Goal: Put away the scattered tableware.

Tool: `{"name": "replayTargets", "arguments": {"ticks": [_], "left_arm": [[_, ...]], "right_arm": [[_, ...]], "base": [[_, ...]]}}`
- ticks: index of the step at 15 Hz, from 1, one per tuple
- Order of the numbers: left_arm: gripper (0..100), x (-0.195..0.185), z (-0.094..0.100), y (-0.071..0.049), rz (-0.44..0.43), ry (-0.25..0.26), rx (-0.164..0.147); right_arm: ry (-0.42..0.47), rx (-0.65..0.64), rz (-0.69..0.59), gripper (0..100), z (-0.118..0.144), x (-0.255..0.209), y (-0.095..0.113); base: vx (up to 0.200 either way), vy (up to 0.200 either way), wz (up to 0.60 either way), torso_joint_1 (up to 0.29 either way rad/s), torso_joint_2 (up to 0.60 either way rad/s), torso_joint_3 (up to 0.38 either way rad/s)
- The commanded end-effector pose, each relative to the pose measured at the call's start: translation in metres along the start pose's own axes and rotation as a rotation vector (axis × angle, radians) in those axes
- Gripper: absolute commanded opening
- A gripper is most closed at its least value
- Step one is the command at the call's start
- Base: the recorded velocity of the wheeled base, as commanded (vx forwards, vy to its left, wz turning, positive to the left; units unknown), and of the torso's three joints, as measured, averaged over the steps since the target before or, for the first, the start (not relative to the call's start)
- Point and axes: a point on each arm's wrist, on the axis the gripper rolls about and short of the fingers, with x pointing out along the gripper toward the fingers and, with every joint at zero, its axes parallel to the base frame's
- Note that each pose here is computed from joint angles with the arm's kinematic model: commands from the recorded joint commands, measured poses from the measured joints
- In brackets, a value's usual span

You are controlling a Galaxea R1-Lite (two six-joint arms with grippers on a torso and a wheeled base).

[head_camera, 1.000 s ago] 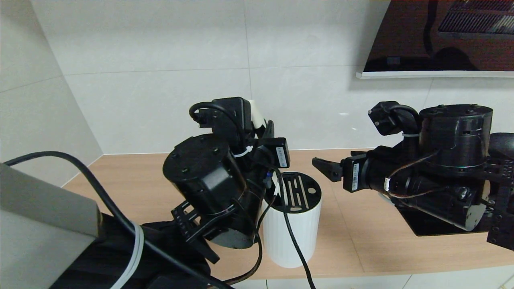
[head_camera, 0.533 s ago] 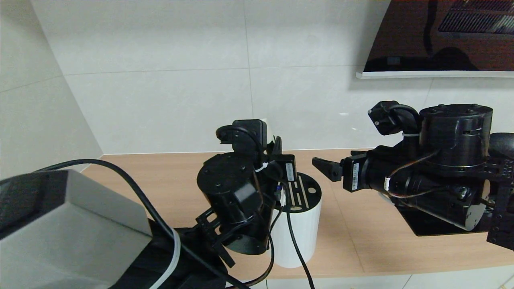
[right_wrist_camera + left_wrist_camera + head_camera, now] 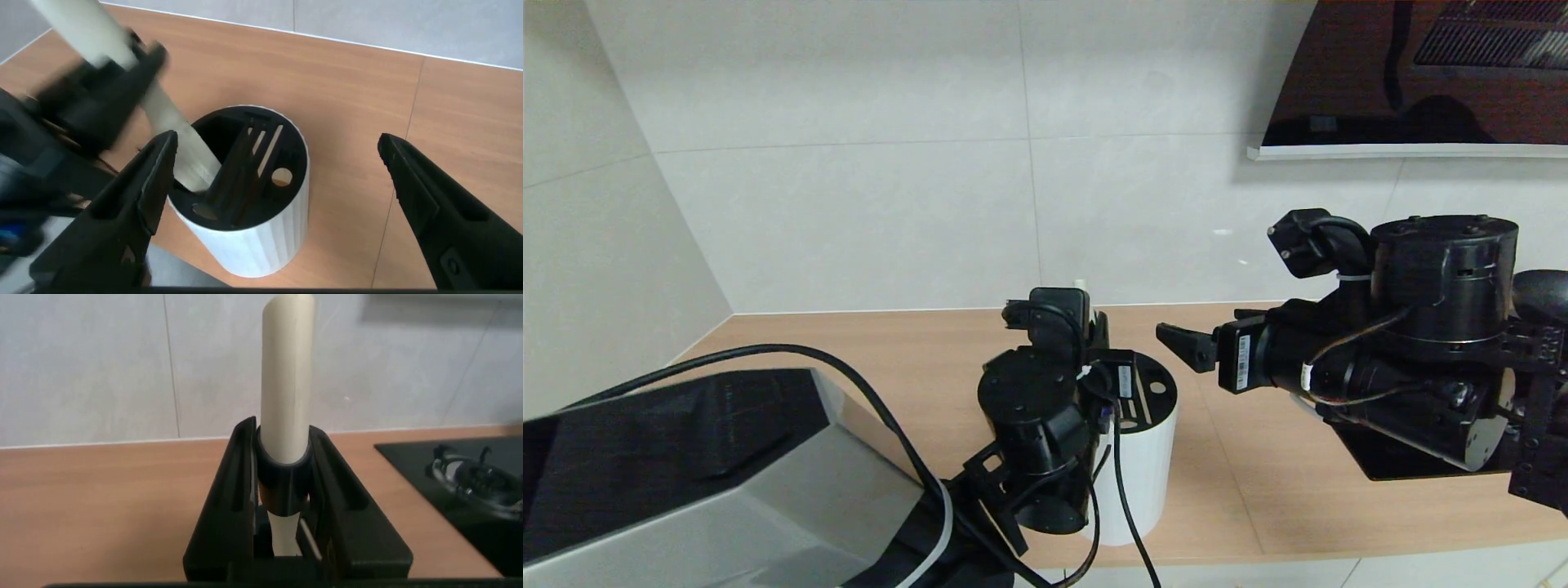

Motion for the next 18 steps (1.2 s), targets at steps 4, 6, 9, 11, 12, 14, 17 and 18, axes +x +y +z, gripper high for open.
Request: {"name": "replayTargets", "arguments": {"ticks": [4,6,9,11,12,14,17,18], "left_arm": [[0,0.002,-0.020,-0.001,0.001,0.039,0.031],[0,0.002,-0.023,-0.001,0.002,0.045,0.034],[0,0.002,-0.023,-0.001,0.003,0.045,0.034],[0,0.001,-0.024,-0.001,0.003,0.045,0.034],[100,0.001,-0.023,-0.001,0.003,0.042,0.032],[100,0.001,-0.021,-0.001,0.003,0.040,0.030],[100,-0.001,-0.008,0.001,0.004,0.018,0.013],[100,-0.004,-0.003,0.003,0.004,0.012,0.008]], "right_arm": [[0.004,-0.001,0.000,100,-0.001,0.001,0.000],[0.006,-0.001,0.000,100,-0.002,0.001,0.000],[0.004,-0.001,0.000,100,-0.001,0.001,0.000],[0.006,-0.001,0.000,100,-0.002,0.001,0.000],[0.006,-0.001,0.000,100,-0.002,0.001,0.000],[0.004,-0.001,0.000,100,-0.001,0.001,0.000],[0.003,0.000,0.000,100,-0.001,0.001,0.000],[0.003,0.000,0.000,100,-0.001,0.001,0.000]], "base": [[0.000,0.000,0.00,0.000,0.00,0.000],[0.000,0.000,0.00,0.000,0.00,0.000],[0.000,0.000,0.00,0.000,0.00,0.000],[0.000,0.000,0.00,0.000,0.00,0.000],[0.000,0.000,0.00,0.000,0.00,0.000],[0.000,0.000,0.00,0.000,0.00,0.000],[0.000,0.000,0.00,0.000,0.00,0.000],[0.000,0.000,0.00,0.000,0.00,0.000]]}}
